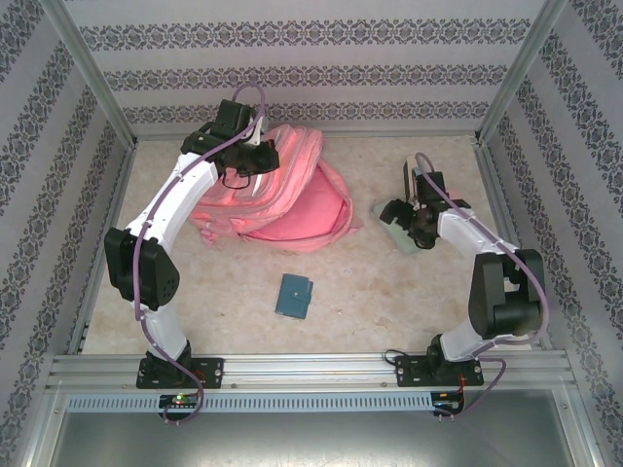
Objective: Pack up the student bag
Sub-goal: Move the glasses case to the middle-right of the table, then pick up the glasses case from the middle-right of the table.
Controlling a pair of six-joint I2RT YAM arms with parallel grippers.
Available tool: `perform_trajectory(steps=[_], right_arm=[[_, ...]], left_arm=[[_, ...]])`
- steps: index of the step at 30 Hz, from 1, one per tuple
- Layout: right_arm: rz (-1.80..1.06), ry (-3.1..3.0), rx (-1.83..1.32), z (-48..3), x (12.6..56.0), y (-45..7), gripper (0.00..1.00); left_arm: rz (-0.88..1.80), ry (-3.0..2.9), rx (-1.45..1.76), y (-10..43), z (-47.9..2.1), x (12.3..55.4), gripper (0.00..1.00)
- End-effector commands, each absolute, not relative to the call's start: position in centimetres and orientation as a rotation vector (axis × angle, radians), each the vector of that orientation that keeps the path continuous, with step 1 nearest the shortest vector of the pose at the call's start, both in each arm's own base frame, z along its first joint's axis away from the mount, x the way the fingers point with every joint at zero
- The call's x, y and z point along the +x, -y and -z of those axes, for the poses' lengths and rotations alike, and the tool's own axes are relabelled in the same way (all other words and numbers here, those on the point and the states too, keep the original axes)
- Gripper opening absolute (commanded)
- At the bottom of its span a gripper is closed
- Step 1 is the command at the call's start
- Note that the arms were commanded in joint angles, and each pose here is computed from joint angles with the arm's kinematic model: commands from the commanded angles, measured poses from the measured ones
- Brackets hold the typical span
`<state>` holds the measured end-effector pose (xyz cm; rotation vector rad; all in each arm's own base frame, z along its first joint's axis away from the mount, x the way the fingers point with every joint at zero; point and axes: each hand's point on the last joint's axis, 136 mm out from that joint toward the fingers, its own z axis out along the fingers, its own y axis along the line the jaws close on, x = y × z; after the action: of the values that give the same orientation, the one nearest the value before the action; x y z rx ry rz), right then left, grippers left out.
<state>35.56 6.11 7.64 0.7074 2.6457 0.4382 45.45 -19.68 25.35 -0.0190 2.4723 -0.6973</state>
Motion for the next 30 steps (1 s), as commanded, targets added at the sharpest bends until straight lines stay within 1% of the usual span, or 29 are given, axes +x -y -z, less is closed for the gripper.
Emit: perform_trajectory(steps=[1, 5, 8, 11, 13, 15, 21, 27, 30], right_arm=[[-0.514, -2.702, 0.755, -7.8, 33.1, -8.2, 0.98], [-0.443, -2.686, 0.674, -9.7, 33.1, -7.6, 0.98], [-0.353, -2.687, 0.513, -10.1, 33.9, -6.9, 0.98], [-0.263, -2.725, 0.414, -9.3, 34.4, -6.0, 0.98], [-0.211, -2.769, 0.419, -8.3, 34.5, -4.9, 0.98], [-0.218, -2.793, 0.455, -7.4, 34.5, -4.3, 0.98], [-0.358, -2.883, 0.41, -4.7, 33.8, -6.4, 0.98], [-0.368, -2.869, 0.332, -5.0, 33.0, -8.4, 0.98], [-0.289, -2.907, 0.308, -4.3, 32.6, -8.4, 0.98]], left_arm=[[0.763, -2.344, 0.022, 20.0, -29.2, 46.2, 0.01], [0.767, -2.34, 0.03, 20.1, -29.4, 46.1, 0.01], [0.765, -2.338, 0.033, 20.1, -29.5, 46.1, 0.01], [0.769, -2.339, 0.034, 20.2, -29.4, 46.2, 0.01], [0.772, -2.34, 0.033, 20.2, -29.3, 46.2, 0.01], [0.772, -2.341, 0.031, 20.2, -29.3, 46.2, 0.01], [0.767, -2.339, 0.034, 20.1, -29.5, 46.1, 0.01], [0.757, -2.344, 0.031, 20.0, -29.3, 46.1, 0.02], [0.77, -2.345, 0.028, 20.1, -29.1, 46.1, 0.02]])
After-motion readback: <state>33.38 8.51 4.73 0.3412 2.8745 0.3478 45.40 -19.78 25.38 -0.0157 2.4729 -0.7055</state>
